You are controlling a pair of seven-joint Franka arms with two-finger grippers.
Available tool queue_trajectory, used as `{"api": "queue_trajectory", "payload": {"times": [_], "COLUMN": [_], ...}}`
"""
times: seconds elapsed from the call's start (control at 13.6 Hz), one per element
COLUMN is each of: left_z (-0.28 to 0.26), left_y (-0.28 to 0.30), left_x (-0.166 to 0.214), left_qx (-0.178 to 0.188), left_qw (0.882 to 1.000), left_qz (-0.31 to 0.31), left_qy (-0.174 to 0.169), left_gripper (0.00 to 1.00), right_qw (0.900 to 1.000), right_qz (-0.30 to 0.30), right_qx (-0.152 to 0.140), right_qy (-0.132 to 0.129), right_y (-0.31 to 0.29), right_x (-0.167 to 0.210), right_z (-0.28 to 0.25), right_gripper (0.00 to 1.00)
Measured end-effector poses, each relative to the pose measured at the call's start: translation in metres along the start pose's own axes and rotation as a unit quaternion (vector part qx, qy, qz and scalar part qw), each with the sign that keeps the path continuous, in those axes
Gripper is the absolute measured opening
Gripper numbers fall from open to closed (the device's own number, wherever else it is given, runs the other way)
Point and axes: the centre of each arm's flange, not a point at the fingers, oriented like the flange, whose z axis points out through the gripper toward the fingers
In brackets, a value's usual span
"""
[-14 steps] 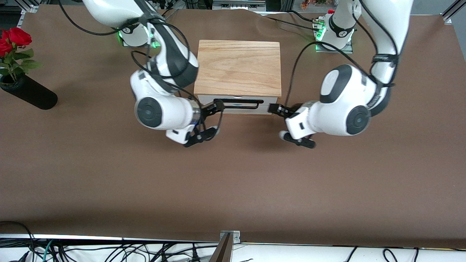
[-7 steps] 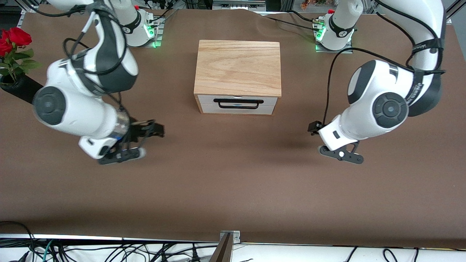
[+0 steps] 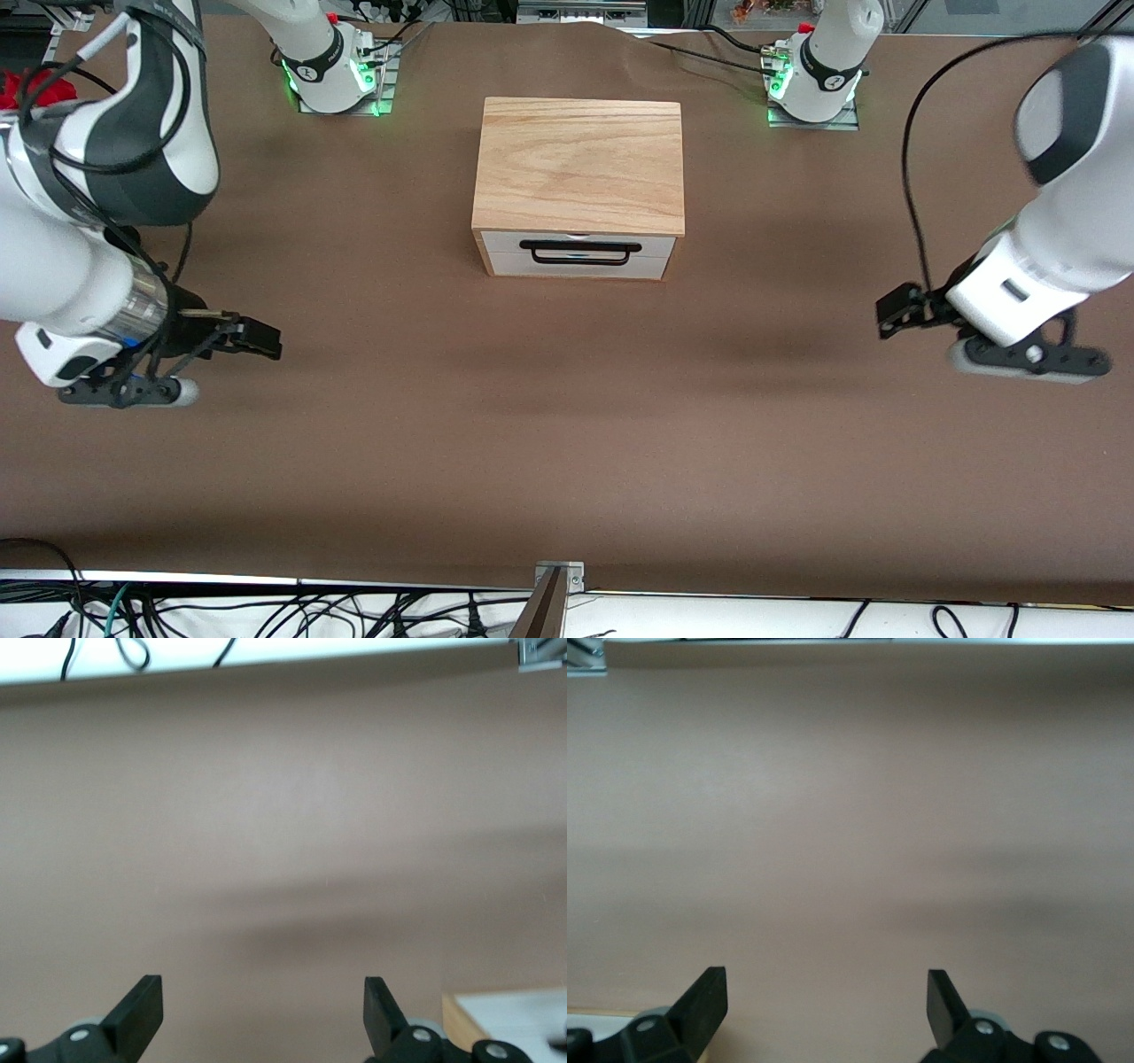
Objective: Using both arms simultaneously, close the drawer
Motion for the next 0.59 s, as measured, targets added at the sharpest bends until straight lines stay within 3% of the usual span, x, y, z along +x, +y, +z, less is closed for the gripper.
{"api": "queue_trajectory", "payload": {"times": [0.15,0.29,0.44,0.59], "left_z": [-0.025,-0.036,-0.026,-0.006], "left_y": [-0.003,-0.016,-0.026,-0.033], "left_x": [-0.023,-0.036,-0.041,-0.058], "left_qx": [0.001,0.001,0.000,-0.002], "left_qw": [1.000,1.000,1.000,1.000], "left_qz": [-0.001,-0.008,-0.013,-0.018], "left_qy": [-0.021,-0.030,-0.019,0.002], "left_gripper": [1.00,1.00,1.00,1.00], "right_qw": [1.000,1.000,0.999,0.999], "right_qz": [0.002,0.004,0.004,0.002], "right_qx": [0.008,-0.010,-0.029,-0.029], "right_qy": [0.014,0.029,0.039,0.040], "right_y": [0.019,0.047,0.064,0.068], "right_x": [-0.004,-0.011,-0.023,-0.036], "right_z": [-0.022,-0.041,-0.057,-0.062], "right_gripper": [1.00,1.00,1.00,1.00]}}
